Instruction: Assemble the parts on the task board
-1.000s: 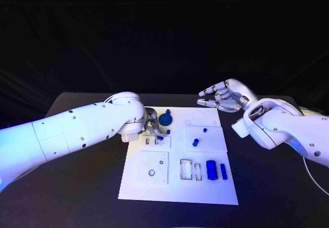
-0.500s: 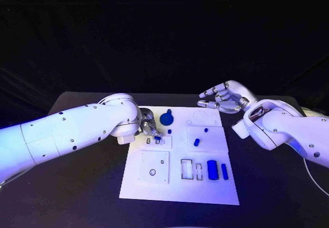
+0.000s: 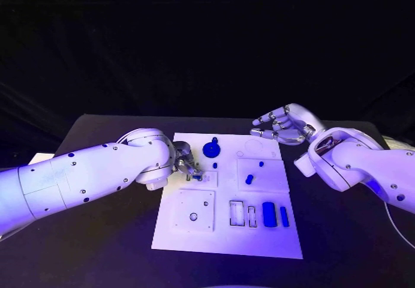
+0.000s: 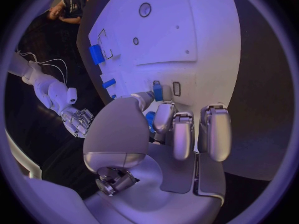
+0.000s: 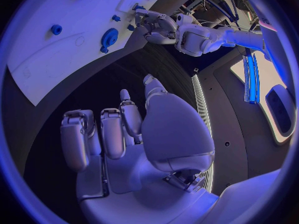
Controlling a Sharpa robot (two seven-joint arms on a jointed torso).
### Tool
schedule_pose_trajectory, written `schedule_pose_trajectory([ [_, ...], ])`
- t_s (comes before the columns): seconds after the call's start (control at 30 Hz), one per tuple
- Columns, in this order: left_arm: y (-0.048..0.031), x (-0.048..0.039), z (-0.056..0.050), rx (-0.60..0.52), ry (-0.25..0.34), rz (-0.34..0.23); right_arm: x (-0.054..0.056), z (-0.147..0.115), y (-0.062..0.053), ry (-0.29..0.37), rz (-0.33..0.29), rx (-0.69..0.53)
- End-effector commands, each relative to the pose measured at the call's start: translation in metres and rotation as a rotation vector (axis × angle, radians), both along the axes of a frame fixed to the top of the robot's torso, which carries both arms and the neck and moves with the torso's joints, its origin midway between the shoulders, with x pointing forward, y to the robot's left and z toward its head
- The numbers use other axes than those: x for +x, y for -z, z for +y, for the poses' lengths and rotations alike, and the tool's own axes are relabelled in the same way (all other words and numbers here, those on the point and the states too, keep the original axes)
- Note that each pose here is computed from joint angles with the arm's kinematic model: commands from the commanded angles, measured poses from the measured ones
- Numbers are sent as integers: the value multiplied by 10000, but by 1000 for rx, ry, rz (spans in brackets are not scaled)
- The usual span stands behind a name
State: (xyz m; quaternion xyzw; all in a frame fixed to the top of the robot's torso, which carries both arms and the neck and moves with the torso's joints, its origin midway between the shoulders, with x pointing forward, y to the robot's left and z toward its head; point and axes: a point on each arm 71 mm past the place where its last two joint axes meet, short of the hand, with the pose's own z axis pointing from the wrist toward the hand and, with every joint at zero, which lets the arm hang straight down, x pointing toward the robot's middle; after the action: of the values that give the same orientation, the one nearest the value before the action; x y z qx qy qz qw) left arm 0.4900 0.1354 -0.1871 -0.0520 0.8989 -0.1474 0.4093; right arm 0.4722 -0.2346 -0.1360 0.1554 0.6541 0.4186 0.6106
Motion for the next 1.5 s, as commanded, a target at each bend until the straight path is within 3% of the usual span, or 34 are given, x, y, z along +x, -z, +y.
schedule_pose_trajectory([
  [0.03, -22, 8, -15, -2, -3, -93, -7, 10, 6, -15, -1, -10],
  [0.47, 42, -43, -57, 0, 9, -92, -6, 12, 14, -16, 5, -2],
  [0.87, 94, -83, -45, 70, 52, -25, -8, 11, 17, -19, 9, -2],
  [1.5, 116, -87, -8, 105, 54, 1, -11, 7, 18, -21, 8, -6],
])
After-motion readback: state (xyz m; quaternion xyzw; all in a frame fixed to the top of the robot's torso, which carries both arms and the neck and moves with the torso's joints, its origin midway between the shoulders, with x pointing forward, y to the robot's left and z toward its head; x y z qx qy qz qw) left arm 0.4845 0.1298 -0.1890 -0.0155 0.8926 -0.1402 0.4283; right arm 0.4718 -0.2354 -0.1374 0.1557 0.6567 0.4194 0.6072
